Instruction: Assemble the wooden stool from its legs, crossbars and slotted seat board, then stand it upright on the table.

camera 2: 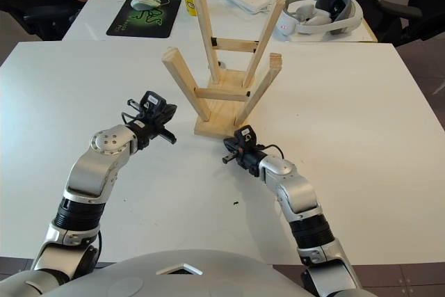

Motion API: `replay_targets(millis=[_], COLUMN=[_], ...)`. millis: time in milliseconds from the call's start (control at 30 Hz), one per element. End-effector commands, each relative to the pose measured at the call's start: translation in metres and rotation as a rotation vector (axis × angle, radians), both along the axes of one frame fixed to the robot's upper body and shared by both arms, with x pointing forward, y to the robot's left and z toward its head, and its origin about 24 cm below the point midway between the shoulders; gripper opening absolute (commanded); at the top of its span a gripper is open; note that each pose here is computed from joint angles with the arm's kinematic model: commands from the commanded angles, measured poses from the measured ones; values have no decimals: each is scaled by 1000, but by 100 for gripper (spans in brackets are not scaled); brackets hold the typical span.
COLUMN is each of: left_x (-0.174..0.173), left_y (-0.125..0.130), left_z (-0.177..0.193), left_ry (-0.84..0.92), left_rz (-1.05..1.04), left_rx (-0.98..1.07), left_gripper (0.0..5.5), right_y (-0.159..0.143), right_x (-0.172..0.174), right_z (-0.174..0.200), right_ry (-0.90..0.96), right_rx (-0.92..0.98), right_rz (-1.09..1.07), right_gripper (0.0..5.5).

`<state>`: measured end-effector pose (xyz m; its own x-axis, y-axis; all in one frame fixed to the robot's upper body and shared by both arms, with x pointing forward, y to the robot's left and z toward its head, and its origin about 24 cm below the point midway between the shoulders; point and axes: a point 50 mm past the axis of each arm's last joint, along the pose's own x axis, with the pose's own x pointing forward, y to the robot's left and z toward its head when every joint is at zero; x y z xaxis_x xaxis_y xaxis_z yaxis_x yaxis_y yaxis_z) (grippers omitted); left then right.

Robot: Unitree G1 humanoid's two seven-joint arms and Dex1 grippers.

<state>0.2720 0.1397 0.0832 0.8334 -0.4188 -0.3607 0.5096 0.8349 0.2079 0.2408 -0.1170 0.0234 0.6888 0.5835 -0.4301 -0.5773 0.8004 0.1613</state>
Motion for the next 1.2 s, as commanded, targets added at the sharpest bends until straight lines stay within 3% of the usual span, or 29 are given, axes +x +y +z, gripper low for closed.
replay_targets(millis=[33, 400, 533, 633, 800, 867, 1033, 1200], left_x=[-1, 0, -5, -11, -16, -14, -10, -8], left_y=[-1, -2, -3, -2, 6, 10, 19, 12], left_z=[-1, 0, 6, 15, 23, 31, 47, 69], left_ry=[4, -1, -38, -111, -176, -240, -373, -519], left_rz=[3, 4, 28, 62, 191, 240, 359, 340], left_rx=[9, 0, -66, -140, -233, -237, -214, -184], left_gripper=[1, 1, 1, 1, 1, 1, 1, 1], right_y=[-18, -3, 9, 8, -8, -37, -77, -74], right_x=[1, 0, -23, -43, -45, -34, -6, 2], right_z=[-4, 0, 26, 43, 69, 75, 102, 137], right_ry=[11, 12, -18, -27, -154, -256, -479, -679], right_rx=[-65, 0, 186, 270, 226, 100, -50, -24], right_rz=[-47, -10, 39, -35, -270, -510, -779, -802], right_gripper=[0, 0, 0, 0, 0, 0, 0, 0])
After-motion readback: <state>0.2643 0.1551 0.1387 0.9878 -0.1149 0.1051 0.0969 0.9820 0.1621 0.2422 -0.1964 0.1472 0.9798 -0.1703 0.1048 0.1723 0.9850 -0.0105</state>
